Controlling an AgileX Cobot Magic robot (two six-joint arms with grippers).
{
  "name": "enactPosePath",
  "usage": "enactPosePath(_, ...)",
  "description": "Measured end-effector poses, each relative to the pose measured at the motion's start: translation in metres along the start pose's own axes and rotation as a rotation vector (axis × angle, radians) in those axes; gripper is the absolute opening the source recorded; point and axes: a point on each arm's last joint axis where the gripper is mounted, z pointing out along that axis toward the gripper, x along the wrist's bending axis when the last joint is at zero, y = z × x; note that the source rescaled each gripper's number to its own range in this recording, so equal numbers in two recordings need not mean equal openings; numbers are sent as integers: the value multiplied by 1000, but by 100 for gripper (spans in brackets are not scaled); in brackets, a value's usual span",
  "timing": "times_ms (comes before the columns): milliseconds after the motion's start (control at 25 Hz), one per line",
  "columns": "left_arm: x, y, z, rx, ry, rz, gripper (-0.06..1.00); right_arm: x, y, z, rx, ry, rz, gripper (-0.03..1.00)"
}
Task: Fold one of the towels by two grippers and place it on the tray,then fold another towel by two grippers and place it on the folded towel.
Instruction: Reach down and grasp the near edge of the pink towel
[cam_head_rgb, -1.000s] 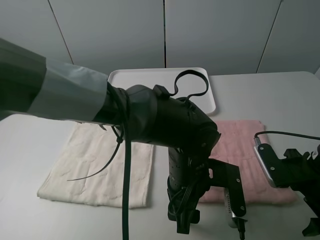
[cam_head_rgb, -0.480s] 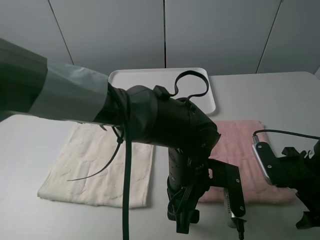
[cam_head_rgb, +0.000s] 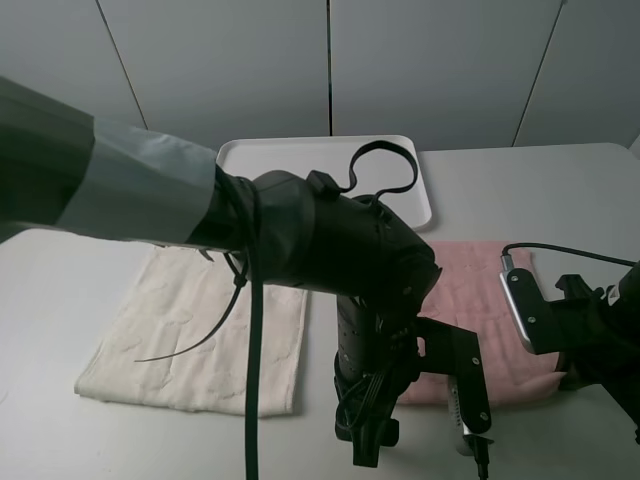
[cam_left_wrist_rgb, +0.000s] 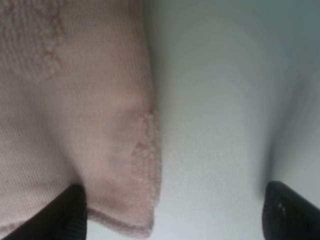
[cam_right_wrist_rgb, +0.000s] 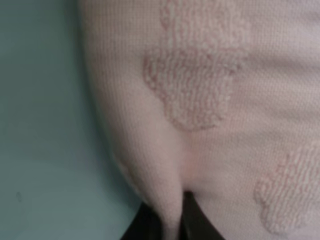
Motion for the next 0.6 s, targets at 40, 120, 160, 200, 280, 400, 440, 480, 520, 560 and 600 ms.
enactPosePath(40,0,0,0,0,0,0,93,0,0,0,0,0,0,1)
enactPosePath(120,0,0,0,0,0,-4,91,0,0,0,0,0,0,1)
enactPosePath(160,0,0,0,-3,4,-7,88,0,0,0,0,0,0,1)
enactPosePath(200,1,1,0,-7,8,-10,84,0,0,0,0,0,0,1)
enactPosePath(280,2,1,0,-14,18,-20,72,0,0,0,0,0,0,1)
enactPosePath(400,2,2,0,-24,25,-46,52,0,0,0,0,0,0,1)
enactPosePath(440,3,2,1,-27,28,-57,49,0,0,0,-1,0,2,1)
enactPosePath(480,3,3,1,-33,34,-70,45,0,0,0,-3,1,9,1)
enactPosePath(520,4,4,1,-40,37,-85,43,0,0,0,-4,1,11,1)
enactPosePath(560,4,4,0,-48,43,-97,41,0,0,0,-5,1,13,1)
enactPosePath(600,5,5,0,-57,50,-115,38,0,1,0,-6,1,15,1)
